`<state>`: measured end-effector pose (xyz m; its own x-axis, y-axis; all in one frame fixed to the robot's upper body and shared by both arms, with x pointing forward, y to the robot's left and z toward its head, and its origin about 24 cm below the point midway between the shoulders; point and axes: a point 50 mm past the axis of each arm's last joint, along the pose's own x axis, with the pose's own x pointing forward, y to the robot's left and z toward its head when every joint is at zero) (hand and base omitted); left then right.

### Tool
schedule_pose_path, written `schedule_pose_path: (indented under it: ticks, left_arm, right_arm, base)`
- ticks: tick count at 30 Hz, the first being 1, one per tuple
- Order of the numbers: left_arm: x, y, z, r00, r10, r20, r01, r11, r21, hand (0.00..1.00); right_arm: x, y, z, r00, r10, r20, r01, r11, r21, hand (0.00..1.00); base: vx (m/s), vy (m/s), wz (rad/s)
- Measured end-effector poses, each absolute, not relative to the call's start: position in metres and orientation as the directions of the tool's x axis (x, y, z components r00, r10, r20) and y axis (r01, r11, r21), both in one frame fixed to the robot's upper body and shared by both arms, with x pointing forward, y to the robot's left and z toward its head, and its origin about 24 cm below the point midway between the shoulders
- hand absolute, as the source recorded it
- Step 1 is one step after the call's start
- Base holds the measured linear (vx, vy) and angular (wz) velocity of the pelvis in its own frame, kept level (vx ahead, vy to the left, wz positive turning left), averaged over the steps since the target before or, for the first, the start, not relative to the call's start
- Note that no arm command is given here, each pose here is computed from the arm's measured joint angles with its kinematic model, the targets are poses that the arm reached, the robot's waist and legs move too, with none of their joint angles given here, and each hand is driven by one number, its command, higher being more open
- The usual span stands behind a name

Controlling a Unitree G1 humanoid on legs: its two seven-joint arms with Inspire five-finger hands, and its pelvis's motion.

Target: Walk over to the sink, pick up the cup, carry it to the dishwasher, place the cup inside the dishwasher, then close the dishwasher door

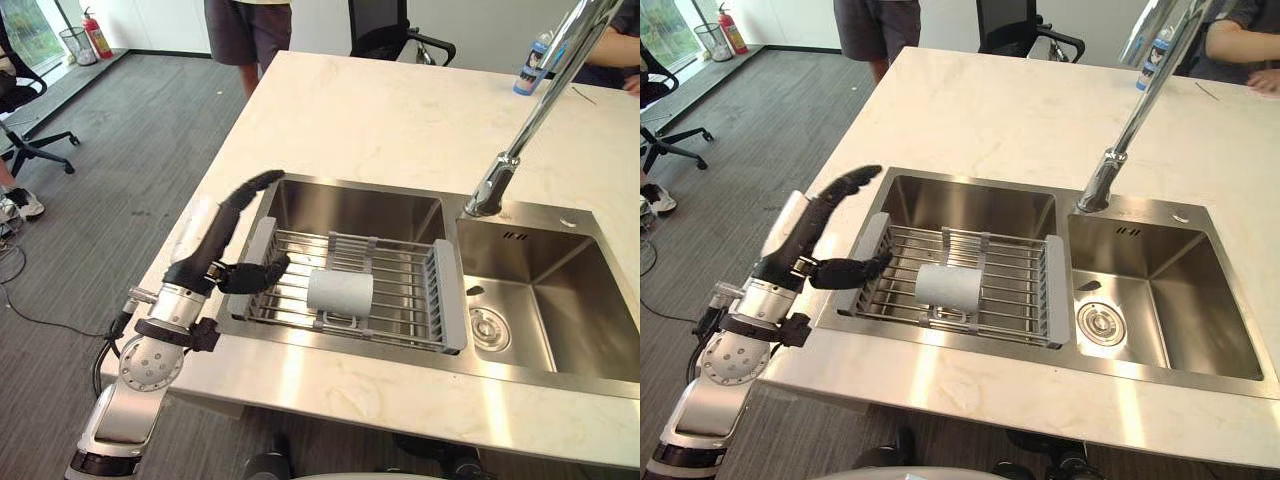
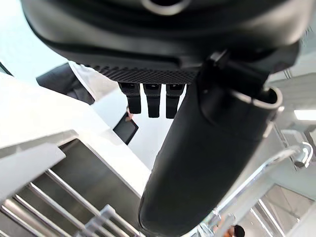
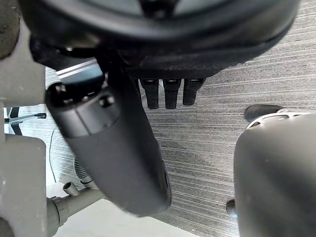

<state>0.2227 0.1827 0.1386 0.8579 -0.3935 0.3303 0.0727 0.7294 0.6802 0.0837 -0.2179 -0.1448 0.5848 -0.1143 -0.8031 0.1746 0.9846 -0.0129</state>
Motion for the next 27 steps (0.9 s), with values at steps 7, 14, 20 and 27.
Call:
schedule_pose_path:
  ticks: [7,14,20,27]
  left_arm:
    - [0.215,0.155,0.119,0.818,-0.53,0.221,0.239,0.664,0.709,0.9]
    - [0.216,0.146,0.091,0.821,-0.565,0.084,0.339,0.6,0.725,0.9]
    - [0.228,0.146,0.077,0.862,-0.505,0.049,0.306,0.593,0.745,0.9]
    - [0.243,0.143,0.074,0.892,-0.449,0.058,0.239,0.576,0.781,0.9]
  right_arm:
    - [0.08,-0.217,-0.146,0.573,-0.106,-0.813,0.163,0.987,-0.014,0.9]
    - [0.081,-0.211,-0.147,0.569,-0.076,-0.819,0.12,0.993,-0.009,0.9]
    - [0.081,-0.207,-0.148,0.563,-0.068,-0.823,0.122,0.992,0.002,0.9]
    - [0.088,-0.204,-0.148,0.573,-0.059,-0.817,0.119,0.993,0.012,0.9]
  base:
    - [-0.01,-0.023,-0.08]
    - [-0.03,0.007,-0.04]
    - [-0.02,0.003,0.04]
    - [0.0,0.0,0.0]
